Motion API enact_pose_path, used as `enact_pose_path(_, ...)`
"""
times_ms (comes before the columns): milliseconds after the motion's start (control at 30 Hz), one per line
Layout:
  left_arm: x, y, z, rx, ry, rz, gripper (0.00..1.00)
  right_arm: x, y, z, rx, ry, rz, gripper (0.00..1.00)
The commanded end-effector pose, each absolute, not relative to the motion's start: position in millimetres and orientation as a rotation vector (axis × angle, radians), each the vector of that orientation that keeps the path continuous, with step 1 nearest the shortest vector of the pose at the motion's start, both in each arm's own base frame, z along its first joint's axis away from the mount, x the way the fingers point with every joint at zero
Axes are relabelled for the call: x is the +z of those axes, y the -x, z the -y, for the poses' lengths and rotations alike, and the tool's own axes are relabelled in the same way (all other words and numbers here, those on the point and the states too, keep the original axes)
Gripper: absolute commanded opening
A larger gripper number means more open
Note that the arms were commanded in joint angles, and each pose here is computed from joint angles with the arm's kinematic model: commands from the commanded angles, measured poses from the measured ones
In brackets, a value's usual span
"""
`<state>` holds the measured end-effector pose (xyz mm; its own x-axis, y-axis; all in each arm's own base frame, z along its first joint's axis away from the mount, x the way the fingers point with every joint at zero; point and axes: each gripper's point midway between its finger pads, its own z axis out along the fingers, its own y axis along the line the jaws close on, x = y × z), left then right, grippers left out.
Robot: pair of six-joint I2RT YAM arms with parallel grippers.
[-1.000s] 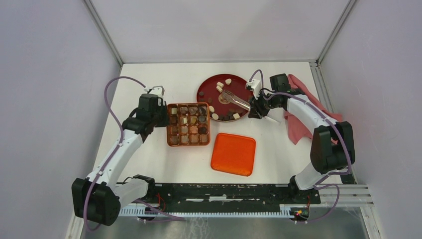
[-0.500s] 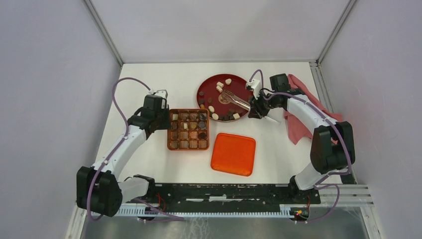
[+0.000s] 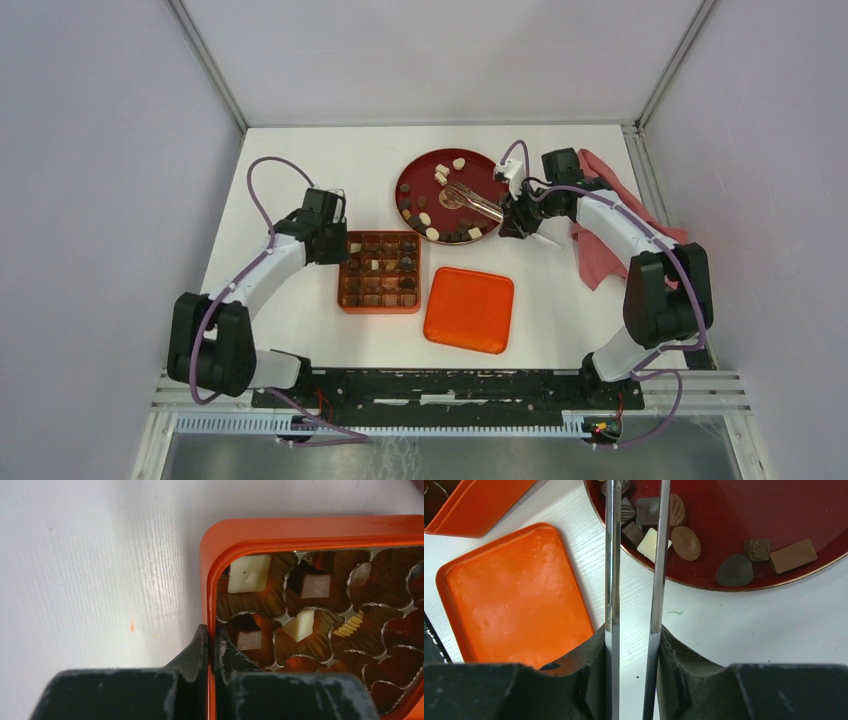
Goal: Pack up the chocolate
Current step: Place the packing box at the center of the board.
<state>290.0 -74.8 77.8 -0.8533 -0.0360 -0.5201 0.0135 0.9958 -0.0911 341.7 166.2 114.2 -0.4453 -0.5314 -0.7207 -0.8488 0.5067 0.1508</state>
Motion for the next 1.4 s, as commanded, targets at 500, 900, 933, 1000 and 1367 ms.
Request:
enact_pose_path(500, 72.2, -300.7, 74.0, -0.084, 0.047, -2.659, 0.21, 81.2, -367.0, -189.0, 0.504, 1.280, -2.201, 0.38)
enact_pose_path(900, 135.6, -312.9, 75.9, -0.144, 0.030, -2.436, 0.41, 74.9, -397.0, -210.0, 0.442, 1.326, -2.246, 0.39)
enact_pose_path(933, 149.7, -314.7, 77.5, -0.168, 0.017, -2.370, 0.46, 75.3, -400.2, -211.5, 0.440, 1.327, -2.248, 0.40)
enact_pose_path(1000, 170.3, -313.2, 78.5, -0.203, 0.007, -2.259, 0.54, 75.0, -403.9, -214.0, 0.442, 1.330, -2.253, 0.40)
enact_pose_path(1367, 184.7, -301.8, 74.2, -0.213, 0.002, -2.153, 0.60, 65.9, -409.9, -221.5, 0.436, 1.343, -2.277, 0.45)
